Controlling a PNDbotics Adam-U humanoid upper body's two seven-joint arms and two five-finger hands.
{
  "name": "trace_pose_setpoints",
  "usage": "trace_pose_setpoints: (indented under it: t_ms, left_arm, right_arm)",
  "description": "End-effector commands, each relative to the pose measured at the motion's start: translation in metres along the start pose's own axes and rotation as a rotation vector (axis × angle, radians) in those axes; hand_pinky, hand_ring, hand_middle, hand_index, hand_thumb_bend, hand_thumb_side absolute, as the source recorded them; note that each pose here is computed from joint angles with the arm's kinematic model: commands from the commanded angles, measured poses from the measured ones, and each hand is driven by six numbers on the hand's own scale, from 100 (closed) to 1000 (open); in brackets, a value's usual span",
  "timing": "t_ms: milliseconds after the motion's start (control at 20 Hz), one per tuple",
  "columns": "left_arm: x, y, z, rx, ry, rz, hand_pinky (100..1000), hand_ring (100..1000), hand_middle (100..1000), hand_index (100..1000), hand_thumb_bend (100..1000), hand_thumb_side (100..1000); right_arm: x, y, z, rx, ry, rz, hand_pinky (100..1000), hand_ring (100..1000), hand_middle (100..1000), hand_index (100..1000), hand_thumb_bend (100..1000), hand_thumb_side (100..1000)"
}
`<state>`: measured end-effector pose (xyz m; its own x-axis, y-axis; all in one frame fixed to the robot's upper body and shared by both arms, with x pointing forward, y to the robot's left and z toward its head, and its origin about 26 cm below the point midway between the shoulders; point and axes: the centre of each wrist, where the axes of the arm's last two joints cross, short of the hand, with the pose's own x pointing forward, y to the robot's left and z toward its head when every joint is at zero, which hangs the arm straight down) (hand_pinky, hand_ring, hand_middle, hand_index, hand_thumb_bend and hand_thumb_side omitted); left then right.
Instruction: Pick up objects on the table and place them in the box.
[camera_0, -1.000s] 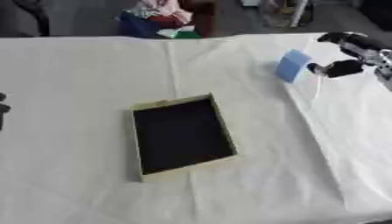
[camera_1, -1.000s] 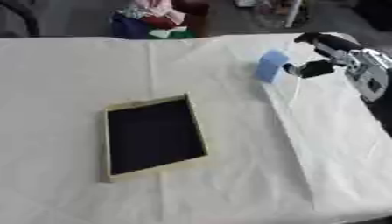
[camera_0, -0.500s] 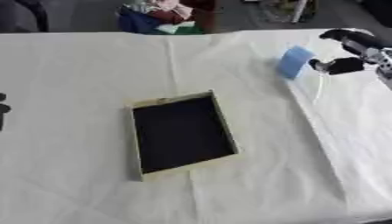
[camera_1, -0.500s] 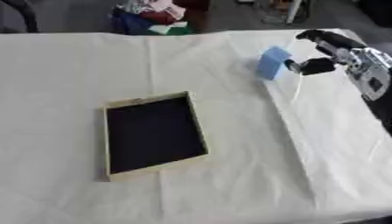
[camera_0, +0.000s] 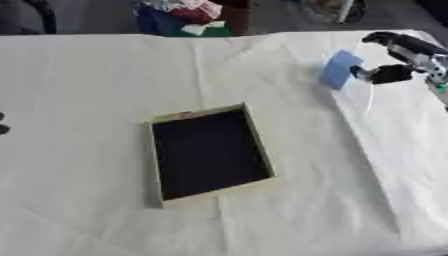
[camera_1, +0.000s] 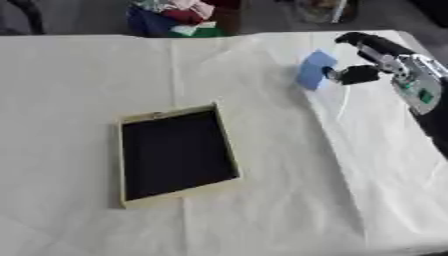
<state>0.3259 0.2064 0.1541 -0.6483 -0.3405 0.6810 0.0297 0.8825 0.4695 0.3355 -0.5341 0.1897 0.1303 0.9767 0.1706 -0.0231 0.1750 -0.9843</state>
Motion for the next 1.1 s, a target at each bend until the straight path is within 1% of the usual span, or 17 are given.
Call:
trace_pose_setpoints:
  t_ms: [50,350,400,450,600,1100]
  left_arm:
    - [0.006,0.002,-0.005,0.004,-0.029,0.005,759,614,619,771,363,734]
    - [0.006,0.002,-0.005,0.005,-0.029,0.006,759,613,619,771,362,734]
    - [0.006,0.002,-0.005,0.005,-0.029,0.006,759,612,619,771,363,734]
    - [0.006,0.002,-0.005,0.005,-0.030,0.006,759,612,619,771,362,734]
    - [0.007,0.002,-0.006,0.004,-0.031,0.007,759,612,619,770,362,734]
    - [0.008,0.002,-0.006,0.007,-0.033,0.011,760,610,618,770,362,734]
  right_arm:
    - [-0.004,-0.034,0.006,-0.064,0.010,0.046,922,1000,998,1000,288,619]
    - [-0.013,-0.035,0.011,-0.091,0.055,0.064,930,1000,1000,1000,299,614]
    - [-0.014,-0.036,0.012,-0.101,0.064,0.069,931,1000,1000,1000,279,606]
    - [-0.016,-0.036,0.013,-0.109,0.071,0.074,932,1000,1000,1000,299,610]
    - [-0.020,-0.038,0.016,-0.132,0.091,0.081,931,1000,1000,1000,297,610]
    - [-0.032,-0.042,0.026,-0.171,0.135,0.073,927,1000,994,1000,284,609]
